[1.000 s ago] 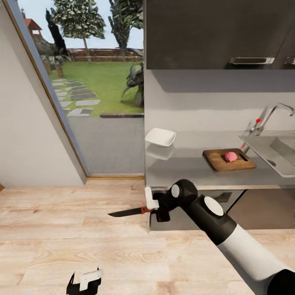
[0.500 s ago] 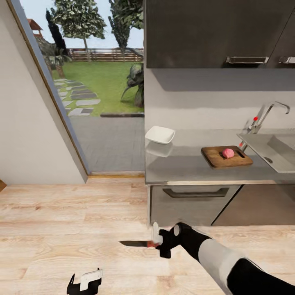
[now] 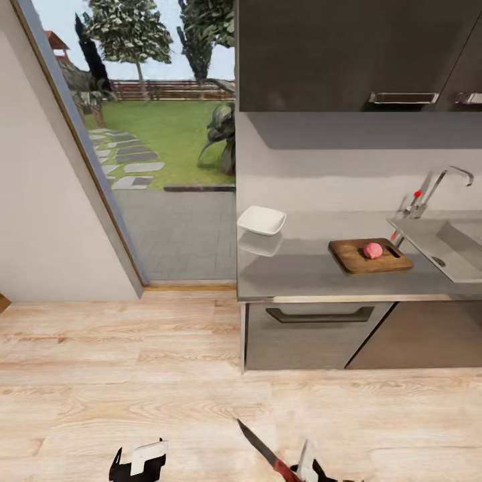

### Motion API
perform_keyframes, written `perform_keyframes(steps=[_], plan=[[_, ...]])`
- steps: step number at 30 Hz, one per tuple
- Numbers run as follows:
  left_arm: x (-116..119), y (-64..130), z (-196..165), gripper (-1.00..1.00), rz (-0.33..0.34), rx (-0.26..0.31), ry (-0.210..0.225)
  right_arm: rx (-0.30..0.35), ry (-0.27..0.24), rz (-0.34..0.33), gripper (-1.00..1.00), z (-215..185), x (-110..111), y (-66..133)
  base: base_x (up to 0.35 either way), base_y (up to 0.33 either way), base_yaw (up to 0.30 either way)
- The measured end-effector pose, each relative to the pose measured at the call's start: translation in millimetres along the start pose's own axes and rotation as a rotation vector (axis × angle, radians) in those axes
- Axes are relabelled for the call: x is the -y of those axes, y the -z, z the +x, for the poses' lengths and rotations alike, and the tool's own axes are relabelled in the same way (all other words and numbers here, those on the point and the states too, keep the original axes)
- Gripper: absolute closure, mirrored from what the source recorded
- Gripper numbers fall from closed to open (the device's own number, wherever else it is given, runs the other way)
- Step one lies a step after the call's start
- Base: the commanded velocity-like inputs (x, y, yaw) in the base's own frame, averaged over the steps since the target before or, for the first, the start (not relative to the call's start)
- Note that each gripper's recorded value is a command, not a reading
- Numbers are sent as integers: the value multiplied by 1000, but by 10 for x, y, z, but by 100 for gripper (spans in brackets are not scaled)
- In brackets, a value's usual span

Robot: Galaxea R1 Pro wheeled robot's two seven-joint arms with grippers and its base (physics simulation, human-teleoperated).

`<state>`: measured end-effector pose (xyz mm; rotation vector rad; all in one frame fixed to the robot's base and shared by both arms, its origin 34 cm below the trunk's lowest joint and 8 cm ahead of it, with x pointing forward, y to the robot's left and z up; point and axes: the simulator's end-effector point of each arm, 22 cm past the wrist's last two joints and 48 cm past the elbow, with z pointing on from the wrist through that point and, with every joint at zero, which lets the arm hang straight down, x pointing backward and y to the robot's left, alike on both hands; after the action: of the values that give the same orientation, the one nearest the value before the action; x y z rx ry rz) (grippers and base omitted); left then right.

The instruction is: In the kitchen, take the Vidalia onion out of the sink, dice it on the chopping board with the paring knife, put the diced onion into the bowl on the countertop, then place both the paring knife and the chopping board into the sink.

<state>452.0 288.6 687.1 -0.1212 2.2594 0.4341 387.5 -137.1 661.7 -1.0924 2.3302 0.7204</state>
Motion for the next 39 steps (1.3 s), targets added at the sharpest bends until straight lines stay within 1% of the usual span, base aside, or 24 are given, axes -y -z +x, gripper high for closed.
perform_keyframes(steps=[1,2,3,4,5,6,7,8,9,11,12,13,15,16,19,22,24,26,27,39], plan=[[-1,0,0,-100,0,0,0,12,-41,21,100,130,-39,58,0,0,0],[-1,-1,0,-100,0,0,0,18,-65,35,100,193,-54,89,0,0,0],[-1,-1,0,-100,0,0,0,20,-69,38,100,190,-49,89,0,0,0],[-2,0,0,-100,0,0,0,33,-113,64,100,321,-85,158,0,0,0],[1,0,0,-100,0,0,0,43,-143,83,100,387,-97,198,0,0,0],[2,1,0,-100,0,0,0,47,-191,110,100,572,-171,290,0,0,0],[-3,0,0,-100,-1,0,0,38,-203,110,100,693,-261,334,0,0,0],[-15,-4,1,-100,-3,0,0,37,-222,119,100,761,-295,365,0,0,0],[-78,-22,4,-100,-12,1,-4,49,-279,161,100,823,-261,414,0,0,0],[-117,-36,3,-100,-15,2,-9,61,-320,193,100,834,-203,438,0,0,0],[-163,-49,4,-100,-21,3,-12,87,-399,261,100,844,-52,491,0,0,0],[-176,-54,4,-100,-22,4,-14,96,-423,286,100,852,6,517,0,0,0],[-208,-64,4,-100,-25,5,-17,128,-526,422,100,936,319,675,0,0,0],[-218,-67,4,-100,-26,5,-18,136,-594,546,100,1047,562,824,0,0,0],[-226,-69,4,-100,-27,5,-19,115,-638,698,100,1202,787,986,0,0,0],[-227,-70,4,-100,-27,5,-19,108,-689,805,100,1309,923,1120,0,0,0],[-229,-70,4,-100,-27,5,-19,124,-758,874,100,1378,998,1215,0,0,0],[-229,-70,4,-100,-27,5,-19,134,-796,905,100,1411,1026,1258,0,0,0],[-226,-69,4,-100,-27,5,-19,137,-805,913,100,1418,1035,1269,0,0,0],[-229,-70,4,-100,-27,5,-19,142,-814,921,100,1419,1040,1276,0,0,0]])
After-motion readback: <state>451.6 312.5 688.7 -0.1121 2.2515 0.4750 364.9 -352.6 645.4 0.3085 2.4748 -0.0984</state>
